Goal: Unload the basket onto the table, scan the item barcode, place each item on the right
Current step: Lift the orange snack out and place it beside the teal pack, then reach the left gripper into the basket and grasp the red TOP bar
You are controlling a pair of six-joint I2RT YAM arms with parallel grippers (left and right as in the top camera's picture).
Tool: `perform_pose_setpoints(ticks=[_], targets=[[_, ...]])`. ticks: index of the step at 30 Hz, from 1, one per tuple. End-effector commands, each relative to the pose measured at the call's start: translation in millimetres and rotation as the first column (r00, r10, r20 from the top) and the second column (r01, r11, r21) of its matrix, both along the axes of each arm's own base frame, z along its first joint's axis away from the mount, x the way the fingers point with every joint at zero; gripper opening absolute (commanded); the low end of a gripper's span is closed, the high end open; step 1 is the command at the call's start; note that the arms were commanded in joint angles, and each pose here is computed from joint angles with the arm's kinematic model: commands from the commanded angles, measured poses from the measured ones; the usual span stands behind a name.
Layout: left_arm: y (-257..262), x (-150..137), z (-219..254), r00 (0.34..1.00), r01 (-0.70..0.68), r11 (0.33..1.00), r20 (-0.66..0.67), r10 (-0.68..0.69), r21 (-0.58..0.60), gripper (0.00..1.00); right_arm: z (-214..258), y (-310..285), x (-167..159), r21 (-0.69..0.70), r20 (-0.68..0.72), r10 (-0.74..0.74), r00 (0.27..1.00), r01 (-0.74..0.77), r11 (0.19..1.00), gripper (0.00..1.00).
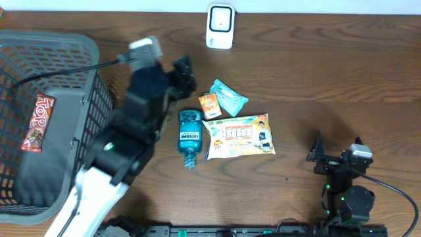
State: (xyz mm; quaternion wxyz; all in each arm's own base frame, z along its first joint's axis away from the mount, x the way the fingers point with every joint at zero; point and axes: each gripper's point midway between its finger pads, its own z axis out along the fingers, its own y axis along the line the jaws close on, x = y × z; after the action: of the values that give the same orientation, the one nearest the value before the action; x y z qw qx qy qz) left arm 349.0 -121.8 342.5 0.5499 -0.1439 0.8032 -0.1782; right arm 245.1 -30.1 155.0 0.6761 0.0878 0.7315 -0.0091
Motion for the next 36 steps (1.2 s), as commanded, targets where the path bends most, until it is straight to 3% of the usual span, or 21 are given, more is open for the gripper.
perform_pose_setpoints(ticks=[1,7,12,14,19,23,28,33,36], targets=[[79.2,-18.1,35.6,0.956,-0.289,0.947,0.100,0.277,0.137,0.72,-0.7,-0.6,-0.2,-0.013,-0.001,-0.003,1.000,0.003,1.000,0.99],[168.9,-52.6,59.1,0.819,-0.569,0.816,0.158,0.551,0.102,0.76,-0.7,-0.6,-0.2,-0.013,-0.001,-0.003,1.000,0.003,1.000,0.99],[241.6,-82.8,32.8,0.638,-0.770,0.636,0.050,0.769,0.051,0.79,-0.7,-0.5,-0.2,-0.013,-0.001,-0.002,1.000,0.002,1.000,0.99],[261.0,-90.5,16.0,0.589,-0.806,0.589,-0.019,0.808,0.048,0.80,-0.7,-0.6,-0.2,-0.013,-0.001,-0.003,1.000,0.003,1.000,0.99],[297.8,-91.5,-28.0,0.536,-0.829,0.556,-0.197,0.821,0.059,0.83,-0.7,-0.6,-0.2,-0.014,-0.001,-0.003,1.000,0.003,1.000,0.99],[336.7,-98.3,-73.5,0.418,-0.867,0.480,-0.331,0.846,0.134,0.85,-0.7,-0.6,-0.2,-0.014,-0.001,-0.003,1.000,0.003,1.000,0.99],[364.5,-97.2,-125.1,0.352,-0.811,0.504,-0.441,0.825,0.297,0.85,-0.7,-0.5,-0.2,-0.013,-0.001,-0.002,1.000,0.002,1.000,0.99],[382.9,-78.3,-181.5,0.350,-0.647,0.614,-0.540,0.766,0.452,0.83,-0.6,-0.6,-0.2,-0.013,-0.001,-0.003,1.000,0.003,1.000,0.99],[389.0,-69.7,-207.8,0.343,-0.586,0.649,-0.578,0.741,0.485,0.81,-0.7,-0.6,-0.2,-0.013,-0.001,-0.003,1.000,0.003,1.000,0.99]])
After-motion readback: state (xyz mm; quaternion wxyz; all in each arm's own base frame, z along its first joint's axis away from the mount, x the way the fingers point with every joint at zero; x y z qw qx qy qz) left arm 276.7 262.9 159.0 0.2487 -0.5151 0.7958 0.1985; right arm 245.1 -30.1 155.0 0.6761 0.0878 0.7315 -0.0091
